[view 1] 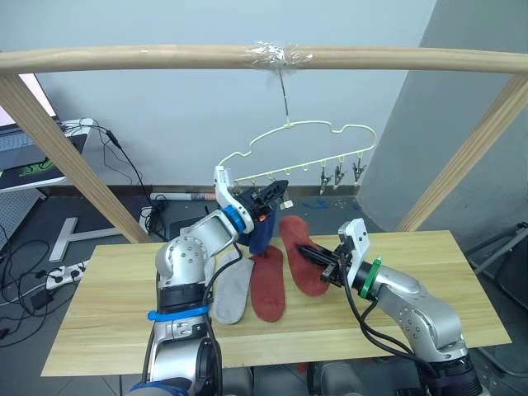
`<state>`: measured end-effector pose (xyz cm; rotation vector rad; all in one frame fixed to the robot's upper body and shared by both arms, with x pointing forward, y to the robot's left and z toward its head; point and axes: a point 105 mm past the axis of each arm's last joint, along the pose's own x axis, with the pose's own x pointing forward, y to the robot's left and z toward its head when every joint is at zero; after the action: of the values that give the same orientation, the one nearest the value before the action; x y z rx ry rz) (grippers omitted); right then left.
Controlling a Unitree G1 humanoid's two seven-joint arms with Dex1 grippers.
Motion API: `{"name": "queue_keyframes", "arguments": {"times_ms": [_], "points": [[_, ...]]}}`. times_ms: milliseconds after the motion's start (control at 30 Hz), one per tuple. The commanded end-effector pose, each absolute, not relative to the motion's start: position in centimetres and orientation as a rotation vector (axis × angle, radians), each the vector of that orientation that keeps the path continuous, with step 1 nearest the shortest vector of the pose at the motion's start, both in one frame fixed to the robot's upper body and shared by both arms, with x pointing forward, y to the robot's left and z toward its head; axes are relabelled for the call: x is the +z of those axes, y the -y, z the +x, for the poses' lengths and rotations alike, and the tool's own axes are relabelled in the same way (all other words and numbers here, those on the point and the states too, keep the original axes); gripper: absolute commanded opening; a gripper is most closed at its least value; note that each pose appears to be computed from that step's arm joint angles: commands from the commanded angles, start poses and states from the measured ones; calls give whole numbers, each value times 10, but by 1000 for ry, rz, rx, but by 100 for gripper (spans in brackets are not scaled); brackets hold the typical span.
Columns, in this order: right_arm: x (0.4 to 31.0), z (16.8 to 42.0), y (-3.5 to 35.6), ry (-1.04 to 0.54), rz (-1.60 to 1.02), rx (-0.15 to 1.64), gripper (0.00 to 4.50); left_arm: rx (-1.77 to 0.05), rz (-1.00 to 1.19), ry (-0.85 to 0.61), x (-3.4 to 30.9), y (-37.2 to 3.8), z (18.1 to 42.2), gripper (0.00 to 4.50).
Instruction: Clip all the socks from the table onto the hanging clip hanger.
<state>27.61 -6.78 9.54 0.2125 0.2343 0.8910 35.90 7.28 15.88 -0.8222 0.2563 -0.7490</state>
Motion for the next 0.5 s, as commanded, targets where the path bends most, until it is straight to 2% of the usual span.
{"name": "queue_keyframes", "arguments": {"times_ms": [33, 500], "points": [[113, 273, 66, -181, 237, 896, 2, -789, -861, -230, 176, -71, 356, 12], [129, 267, 57, -148, 281, 913, 2, -852, -902, -248, 180, -64, 344, 12]]}}
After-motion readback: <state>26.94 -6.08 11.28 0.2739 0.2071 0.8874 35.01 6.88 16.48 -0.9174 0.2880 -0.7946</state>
